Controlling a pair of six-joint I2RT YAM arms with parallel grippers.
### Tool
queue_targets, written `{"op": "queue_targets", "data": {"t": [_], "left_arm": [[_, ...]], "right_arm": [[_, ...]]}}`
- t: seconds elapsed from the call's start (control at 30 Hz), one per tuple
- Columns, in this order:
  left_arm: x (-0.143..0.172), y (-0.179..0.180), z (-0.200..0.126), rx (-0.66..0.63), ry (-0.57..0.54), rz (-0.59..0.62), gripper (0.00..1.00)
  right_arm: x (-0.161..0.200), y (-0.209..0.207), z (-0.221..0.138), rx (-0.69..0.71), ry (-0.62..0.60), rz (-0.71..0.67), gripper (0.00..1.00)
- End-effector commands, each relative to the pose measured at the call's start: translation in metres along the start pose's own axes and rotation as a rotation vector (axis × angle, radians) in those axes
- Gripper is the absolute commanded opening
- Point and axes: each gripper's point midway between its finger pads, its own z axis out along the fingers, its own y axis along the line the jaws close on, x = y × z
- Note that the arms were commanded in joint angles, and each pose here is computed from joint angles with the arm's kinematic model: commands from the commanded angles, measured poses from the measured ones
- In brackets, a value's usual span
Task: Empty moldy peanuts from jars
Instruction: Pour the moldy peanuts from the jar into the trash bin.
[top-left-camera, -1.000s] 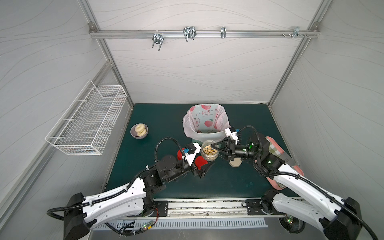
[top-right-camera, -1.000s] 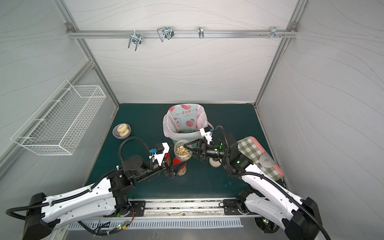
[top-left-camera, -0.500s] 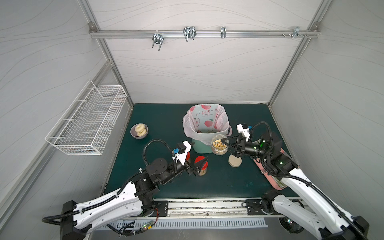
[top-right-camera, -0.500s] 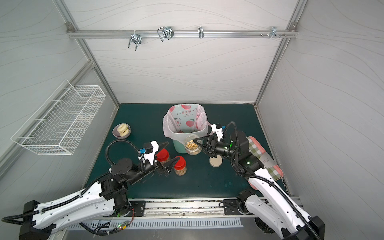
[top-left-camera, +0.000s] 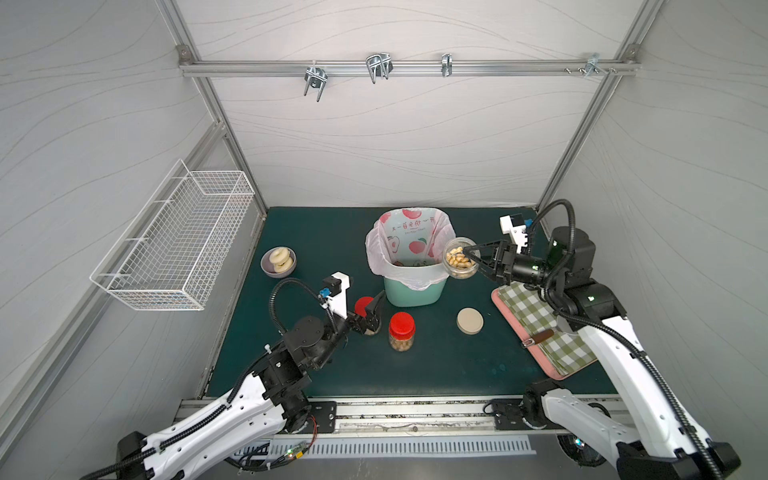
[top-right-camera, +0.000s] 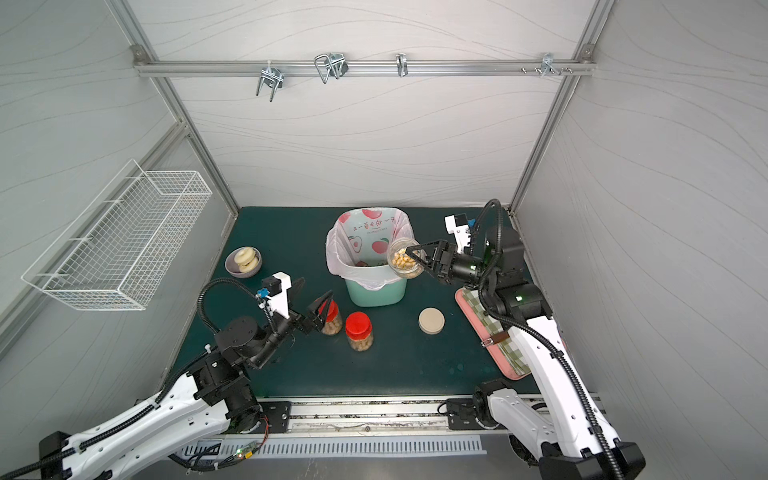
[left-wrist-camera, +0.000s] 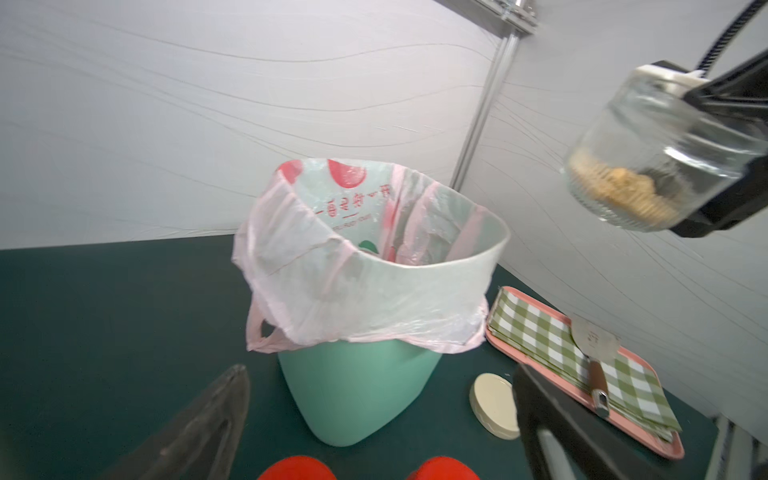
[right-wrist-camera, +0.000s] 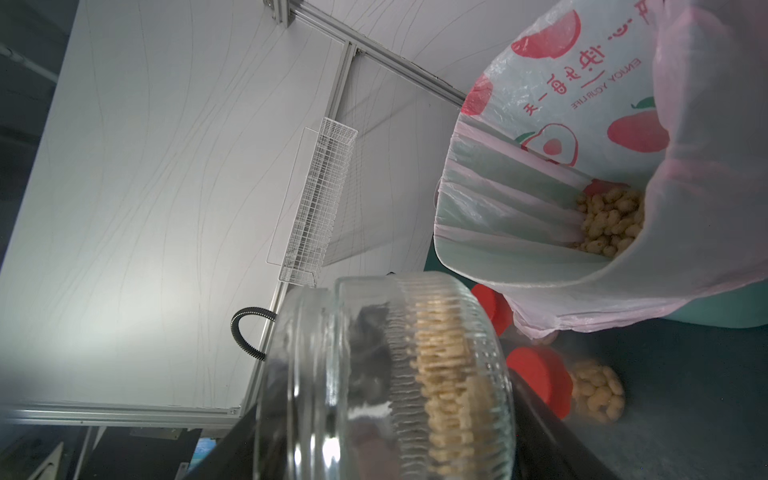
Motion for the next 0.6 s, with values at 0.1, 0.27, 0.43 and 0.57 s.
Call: {"op": "queue_targets", "data": {"t": [0.1,0.27,0.43,0.57], "left_arm": [[-0.010,0.024,-0.009,-0.078,-0.044,-0.108,0.99],[-0.007,0.029,-0.009,-0.094,-0.045,-0.109,0.99],[-0.005,0.031,-0.009,-0.105,-0.040,-0.098,0.99],[-0.004,0.033,-0.010,-0.112,-0.036,-0.091,1.00]], "right_arm": [[-0.034,-0.009,0.008,0.135,-0.013,-0.170,0.00],[-0.060,-0.022,0.025,0.209,-0.023,-0.216,0.00],[-0.071,-0.029,0.047,0.315,0.012,-0.306,0.00],[-0.077,-0.033,0.059,0.409,0.019,-0.392,0.00]]}}
